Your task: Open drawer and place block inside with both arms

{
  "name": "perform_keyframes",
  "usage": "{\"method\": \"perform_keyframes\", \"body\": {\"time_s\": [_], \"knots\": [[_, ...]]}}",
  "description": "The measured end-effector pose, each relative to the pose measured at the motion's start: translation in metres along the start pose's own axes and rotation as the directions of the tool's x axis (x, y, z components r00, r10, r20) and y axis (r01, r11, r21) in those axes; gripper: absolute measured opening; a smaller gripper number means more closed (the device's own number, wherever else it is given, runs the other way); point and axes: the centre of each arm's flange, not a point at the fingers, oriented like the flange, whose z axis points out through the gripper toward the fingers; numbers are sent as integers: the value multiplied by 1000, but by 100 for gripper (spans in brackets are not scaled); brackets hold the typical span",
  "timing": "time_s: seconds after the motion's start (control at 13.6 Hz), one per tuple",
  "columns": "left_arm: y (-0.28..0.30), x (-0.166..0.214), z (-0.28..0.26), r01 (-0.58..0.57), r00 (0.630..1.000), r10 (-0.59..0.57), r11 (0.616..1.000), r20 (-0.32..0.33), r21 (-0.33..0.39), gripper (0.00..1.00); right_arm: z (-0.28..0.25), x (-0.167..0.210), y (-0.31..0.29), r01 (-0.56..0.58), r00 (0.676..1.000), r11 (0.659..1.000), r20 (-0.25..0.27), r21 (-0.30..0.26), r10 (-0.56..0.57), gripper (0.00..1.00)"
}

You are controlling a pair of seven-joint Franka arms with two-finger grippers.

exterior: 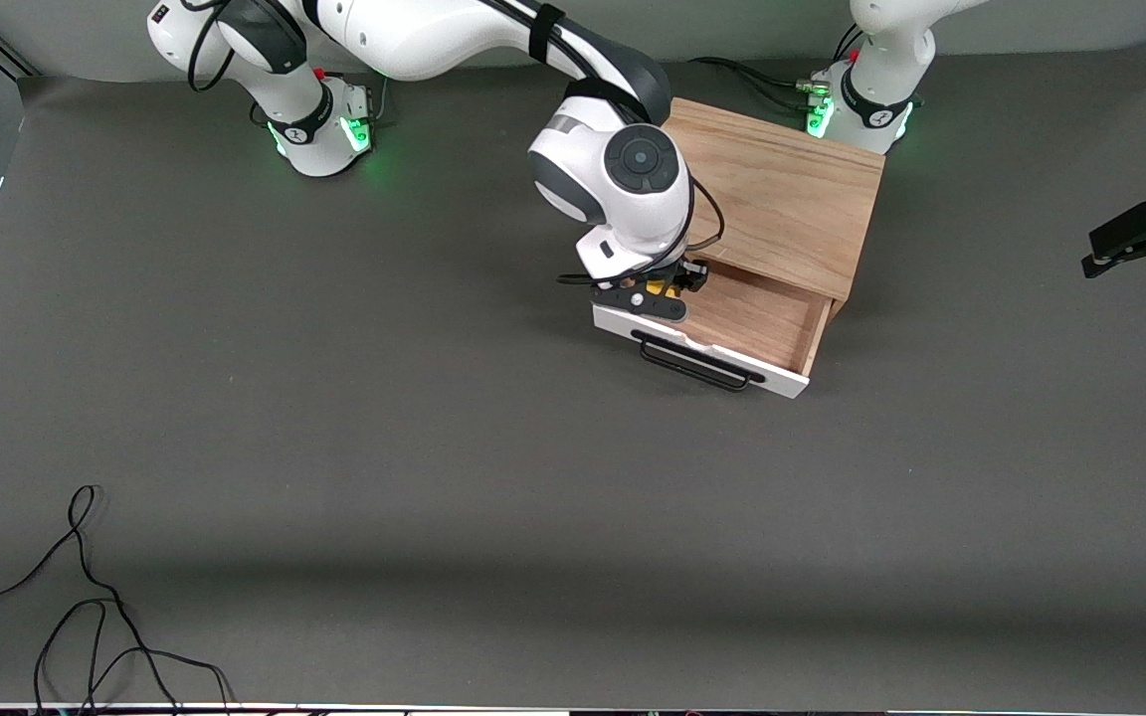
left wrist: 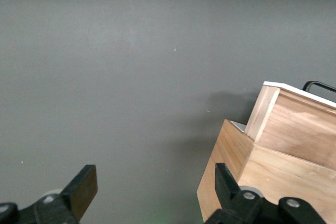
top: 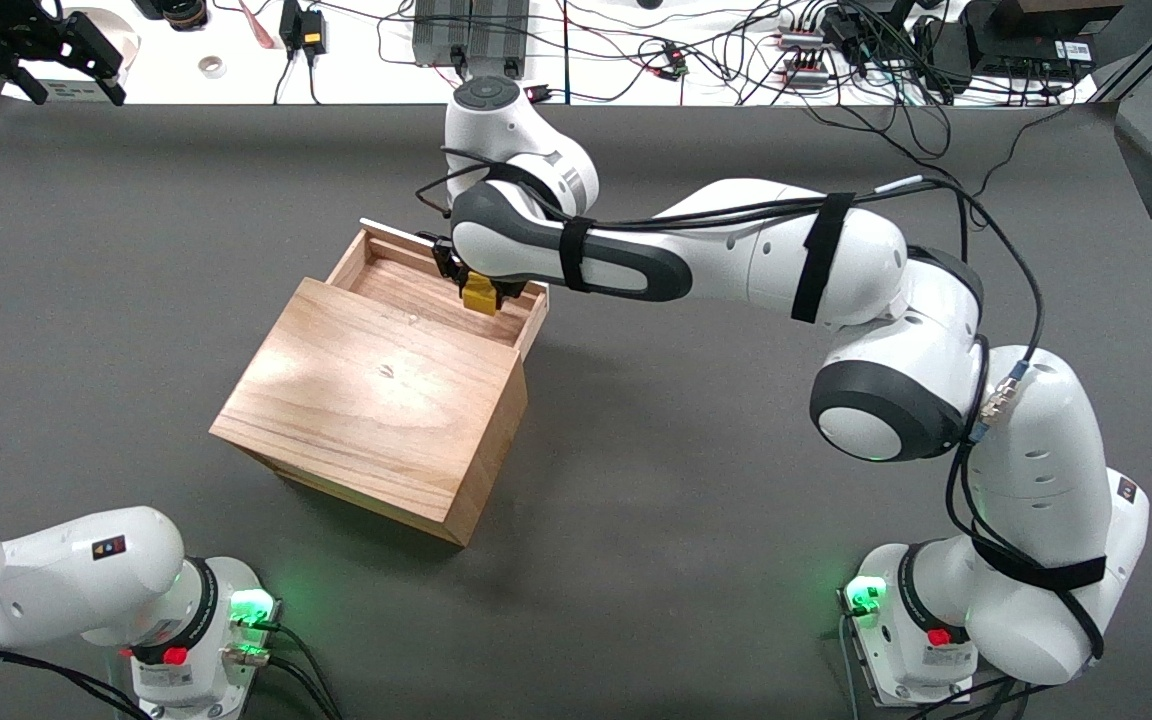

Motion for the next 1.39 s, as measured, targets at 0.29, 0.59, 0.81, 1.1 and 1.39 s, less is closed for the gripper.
{"method": "perform_keyframes", "body": {"time_s": [0.29,0.59,0.81,1.1,1.39], "knots": [[28,3,-3,-55,998,55,998,-13,-3,100,33,-15,-4,-10,1000,999,15,-33,10,55],[36,5,0,-71,997,71,997,-9,-5,100,50,-10,-6,-18,1000,1000,14,-23,18,55],[41,9,6,-80,997,80,997,-4,-6,100,51,-9,-6,-19,1000,1000,14,-23,19,55],[60,16,15,-111,994,111,994,0,-7,100,50,-6,-6,-24,1000,999,12,-21,25,55],[56,17,15,-101,995,101,995,-1,-8,100,49,-1,-6,-31,1000,999,3,-11,31,78]]}}
